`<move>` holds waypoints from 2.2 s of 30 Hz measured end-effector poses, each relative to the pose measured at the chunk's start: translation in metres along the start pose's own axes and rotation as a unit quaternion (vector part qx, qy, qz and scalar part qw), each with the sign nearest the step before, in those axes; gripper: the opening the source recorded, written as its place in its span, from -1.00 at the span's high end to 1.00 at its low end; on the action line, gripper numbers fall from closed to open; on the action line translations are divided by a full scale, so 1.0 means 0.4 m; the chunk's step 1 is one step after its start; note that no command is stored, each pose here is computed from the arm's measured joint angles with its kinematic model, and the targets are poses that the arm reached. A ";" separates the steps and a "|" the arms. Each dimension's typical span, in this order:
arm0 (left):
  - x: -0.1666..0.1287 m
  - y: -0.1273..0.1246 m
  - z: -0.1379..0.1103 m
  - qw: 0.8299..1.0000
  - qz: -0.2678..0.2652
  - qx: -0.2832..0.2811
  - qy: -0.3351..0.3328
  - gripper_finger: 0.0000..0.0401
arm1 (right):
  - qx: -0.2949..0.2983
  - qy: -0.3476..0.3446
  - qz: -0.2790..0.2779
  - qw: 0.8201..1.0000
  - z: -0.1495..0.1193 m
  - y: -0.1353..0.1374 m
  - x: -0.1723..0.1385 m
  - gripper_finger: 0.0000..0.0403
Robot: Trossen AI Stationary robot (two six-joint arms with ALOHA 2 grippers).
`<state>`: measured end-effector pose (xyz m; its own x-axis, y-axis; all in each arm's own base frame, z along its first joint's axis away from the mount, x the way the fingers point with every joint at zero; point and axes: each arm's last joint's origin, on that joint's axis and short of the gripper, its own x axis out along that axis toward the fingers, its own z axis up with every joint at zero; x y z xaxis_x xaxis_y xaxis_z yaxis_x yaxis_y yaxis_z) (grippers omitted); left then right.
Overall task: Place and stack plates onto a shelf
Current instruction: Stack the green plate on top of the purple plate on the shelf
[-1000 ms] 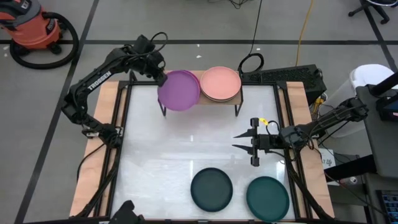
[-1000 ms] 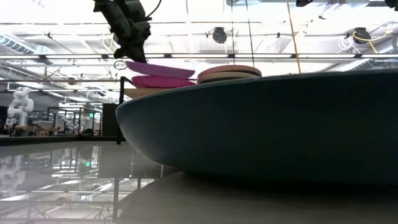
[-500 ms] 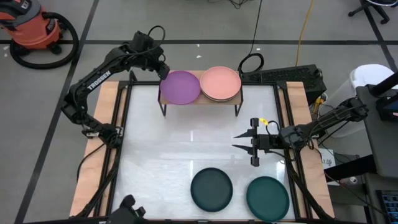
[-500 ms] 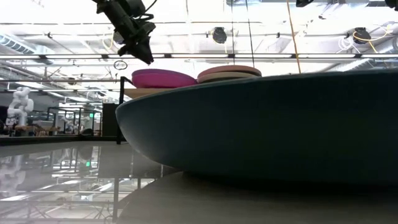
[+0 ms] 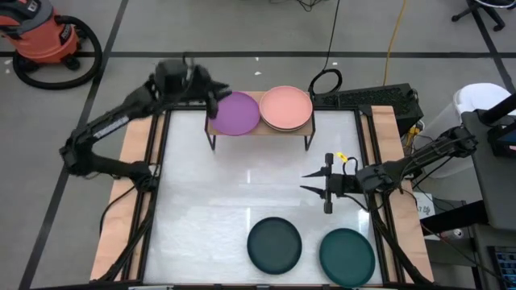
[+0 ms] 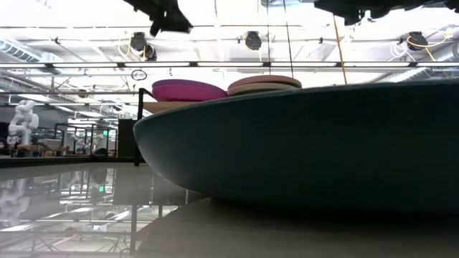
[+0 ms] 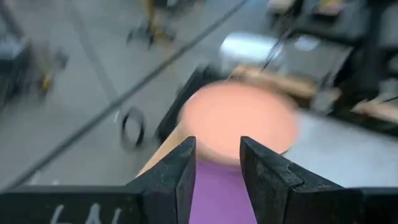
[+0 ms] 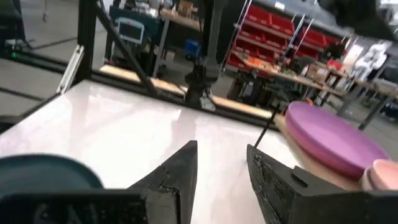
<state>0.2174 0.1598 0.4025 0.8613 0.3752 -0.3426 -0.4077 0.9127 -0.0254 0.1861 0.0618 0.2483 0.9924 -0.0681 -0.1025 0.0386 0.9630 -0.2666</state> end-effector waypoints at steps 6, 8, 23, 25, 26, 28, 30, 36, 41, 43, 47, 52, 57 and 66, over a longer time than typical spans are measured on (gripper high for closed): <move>-0.024 -0.129 -0.122 0.988 -0.073 -0.003 -0.138 0.36 | 0.021 0.010 0.004 1.000 -0.006 0.002 0.000 0.40; -0.027 -0.173 -0.185 0.979 -0.112 -0.011 -0.167 0.36 | 0.025 0.007 0.004 1.000 -0.004 0.001 0.000 0.40; -0.033 -0.263 -0.406 0.952 -0.123 -0.038 -0.276 0.36 | 0.003 -0.028 -0.050 0.998 0.113 -0.070 0.014 0.40; -0.032 -0.263 -0.407 0.953 -0.123 -0.038 -0.275 0.36 | -0.004 -0.002 -0.036 0.999 0.138 -0.080 0.027 0.40; -0.032 -0.263 -0.407 0.953 -0.123 -0.038 -0.275 0.36 | -0.005 0.018 -0.020 1.000 0.147 -0.082 0.034 0.40; -0.032 -0.263 -0.407 0.953 -0.122 -0.033 -0.275 0.36 | 0.000 0.071 0.012 0.997 0.149 -0.078 0.049 0.40; -0.031 -0.263 -0.409 0.954 -0.120 -0.027 -0.272 0.36 | 0.007 0.121 0.032 0.992 0.146 -0.070 0.063 0.40; -0.030 -0.264 -0.411 0.956 -0.119 -0.025 -0.266 0.36 | 0.068 0.312 0.087 0.944 0.056 -0.039 0.056 0.40; -0.028 -0.264 -0.414 0.958 -0.120 -0.026 -0.260 0.36 | 0.179 0.419 0.192 0.869 -0.013 -0.005 0.027 0.40; -0.028 -0.264 -0.414 0.958 -0.121 -0.029 -0.260 0.36 | 0.207 0.438 0.235 0.843 -0.036 0.015 0.017 0.40; -0.027 -0.264 -0.415 0.958 -0.123 -0.036 -0.255 0.36 | 0.212 0.470 0.300 0.803 -0.087 0.054 -0.010 0.40; -0.025 -0.264 -0.418 0.961 -0.123 -0.036 -0.247 0.36 | 0.207 0.499 0.334 0.773 -0.134 0.083 -0.038 0.40; -0.022 -0.264 -0.420 0.962 -0.122 -0.036 -0.243 0.36 | 0.202 0.505 0.330 0.772 -0.156 0.091 -0.046 0.40; -0.017 -0.265 -0.424 0.963 -0.122 -0.035 -0.238 0.36 | 0.199 0.504 0.328 0.774 -0.177 0.097 -0.051 0.40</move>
<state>0.2036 0.0330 0.2483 0.9685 0.1983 0.1508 -0.1813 0.9762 -0.1194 0.1590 0.0820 0.1722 0.2268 0.4935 -0.8397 -0.2037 0.8671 0.4546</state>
